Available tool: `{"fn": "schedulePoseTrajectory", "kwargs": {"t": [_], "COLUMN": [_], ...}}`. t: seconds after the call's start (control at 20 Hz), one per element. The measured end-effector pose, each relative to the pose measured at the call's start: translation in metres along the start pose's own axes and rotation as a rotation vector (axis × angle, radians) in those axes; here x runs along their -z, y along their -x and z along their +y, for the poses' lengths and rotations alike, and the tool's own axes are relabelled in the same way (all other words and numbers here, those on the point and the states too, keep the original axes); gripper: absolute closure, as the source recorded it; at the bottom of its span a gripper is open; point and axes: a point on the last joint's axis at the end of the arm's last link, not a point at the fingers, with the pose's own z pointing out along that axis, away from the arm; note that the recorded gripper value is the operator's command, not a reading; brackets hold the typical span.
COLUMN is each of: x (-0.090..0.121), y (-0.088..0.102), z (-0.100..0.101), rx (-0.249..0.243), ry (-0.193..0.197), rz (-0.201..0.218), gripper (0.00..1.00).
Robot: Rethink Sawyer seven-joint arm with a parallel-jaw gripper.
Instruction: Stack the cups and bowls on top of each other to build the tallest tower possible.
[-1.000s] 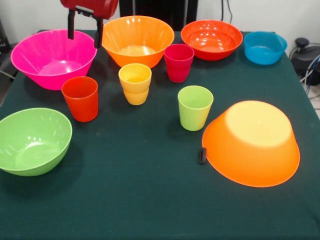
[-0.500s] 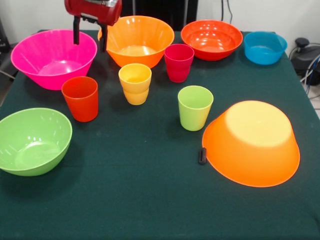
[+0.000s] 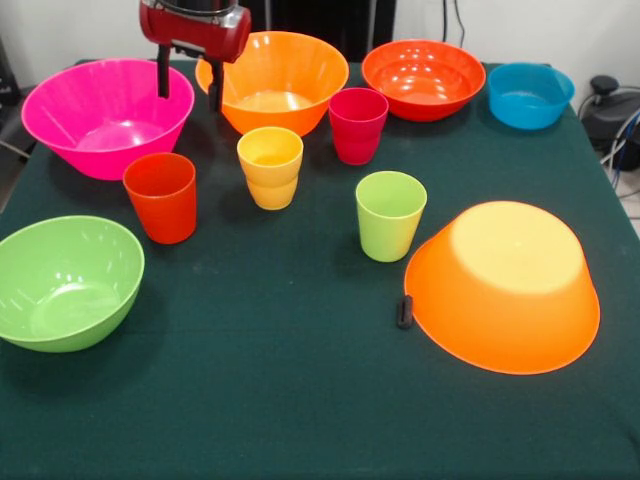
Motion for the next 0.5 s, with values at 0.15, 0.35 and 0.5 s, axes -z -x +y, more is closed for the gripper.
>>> {"fn": "schedulePoseTrajectory", "kwargs": {"t": [0.15, 0.35, 0.5], "x": [-0.0048, -0.0070, -0.0072], "y": [-0.0030, -0.0044, -0.0045], "z": [0.0014, 0.0021, 0.0021], "rx": [0.001, 0.002, 0.002], "ry": [0.003, 0.005, 0.005], "rz": [0.010, 0.015, 0.015], "gripper": [0.00, 0.00, 0.00]}}
